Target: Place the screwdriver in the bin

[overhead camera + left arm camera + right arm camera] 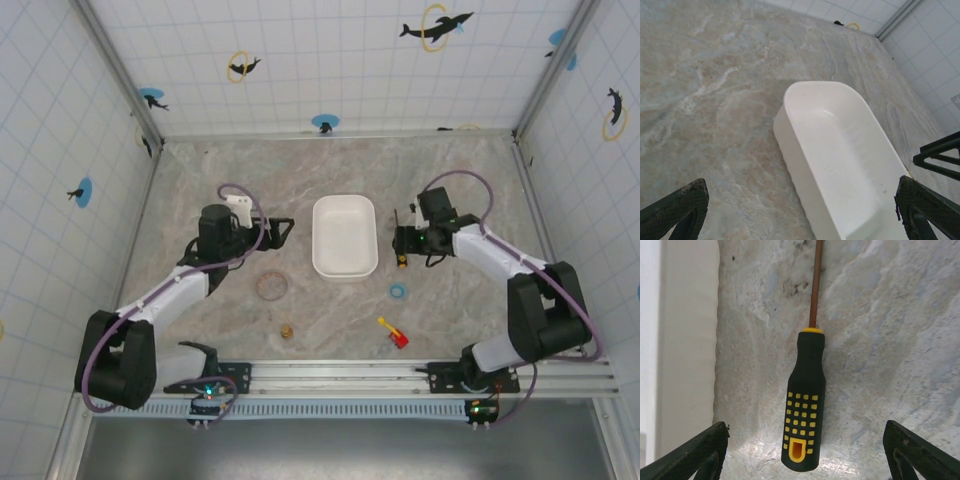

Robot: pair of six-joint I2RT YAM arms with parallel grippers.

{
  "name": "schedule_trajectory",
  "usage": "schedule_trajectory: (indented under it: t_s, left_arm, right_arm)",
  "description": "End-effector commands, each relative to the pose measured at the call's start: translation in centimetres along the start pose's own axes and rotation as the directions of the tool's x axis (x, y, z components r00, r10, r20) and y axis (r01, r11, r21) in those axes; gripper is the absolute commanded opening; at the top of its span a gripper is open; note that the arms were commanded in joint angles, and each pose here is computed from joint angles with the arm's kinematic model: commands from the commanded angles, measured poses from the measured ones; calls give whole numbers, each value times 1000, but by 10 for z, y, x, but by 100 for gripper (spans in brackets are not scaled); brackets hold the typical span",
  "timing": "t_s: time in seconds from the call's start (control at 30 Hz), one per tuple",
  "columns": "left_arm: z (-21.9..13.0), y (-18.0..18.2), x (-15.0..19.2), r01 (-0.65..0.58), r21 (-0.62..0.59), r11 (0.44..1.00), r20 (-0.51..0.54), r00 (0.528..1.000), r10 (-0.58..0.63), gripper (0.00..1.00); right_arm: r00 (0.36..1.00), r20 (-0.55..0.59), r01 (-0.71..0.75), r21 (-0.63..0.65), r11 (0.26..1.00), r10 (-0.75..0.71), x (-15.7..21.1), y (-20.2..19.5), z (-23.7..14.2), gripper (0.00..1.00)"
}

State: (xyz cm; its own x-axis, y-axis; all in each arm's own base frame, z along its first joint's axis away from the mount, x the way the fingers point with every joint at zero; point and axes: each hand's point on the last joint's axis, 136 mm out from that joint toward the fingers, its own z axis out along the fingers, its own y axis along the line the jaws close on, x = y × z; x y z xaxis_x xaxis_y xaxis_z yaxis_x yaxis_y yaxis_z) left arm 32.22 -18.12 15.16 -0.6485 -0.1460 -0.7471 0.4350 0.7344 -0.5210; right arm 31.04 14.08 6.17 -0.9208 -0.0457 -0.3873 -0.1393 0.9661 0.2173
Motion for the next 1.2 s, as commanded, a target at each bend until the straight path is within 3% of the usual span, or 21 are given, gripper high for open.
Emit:
schedule_trajectory:
  t_s: [0.0,0.33,0.6,0.73,1.0,1.17]
  left_arm:
    - [1,-3,14,55,13,998,-43,998,-54,98]
    - [7,-4,25,65,1,998,-76,995,-64,97]
    - [6,-4,26,57,-12,998,-79,995,-57,98]
    - [5,-3,26,57,-22,998,-78,995,-59,98]
    - [2,-4,25,51,-25,998,-79,995,-53,98]
    - [-2,-5,22,38,-34,999,-72,997,-40,98]
  right_arm:
    - [1000,2,2,33,999,-2,-8,3,3,80]
    - [998,-46,37,84,996,-34,-5,7,25,59]
    - [997,-66,49,128,991,-41,-2,3,33,55]
    - [996,-79,52,133,990,-41,0,2,37,48]
    - [994,-97,54,119,991,-43,2,5,39,20]
    - [999,-25,27,102,994,-25,-15,8,17,3]
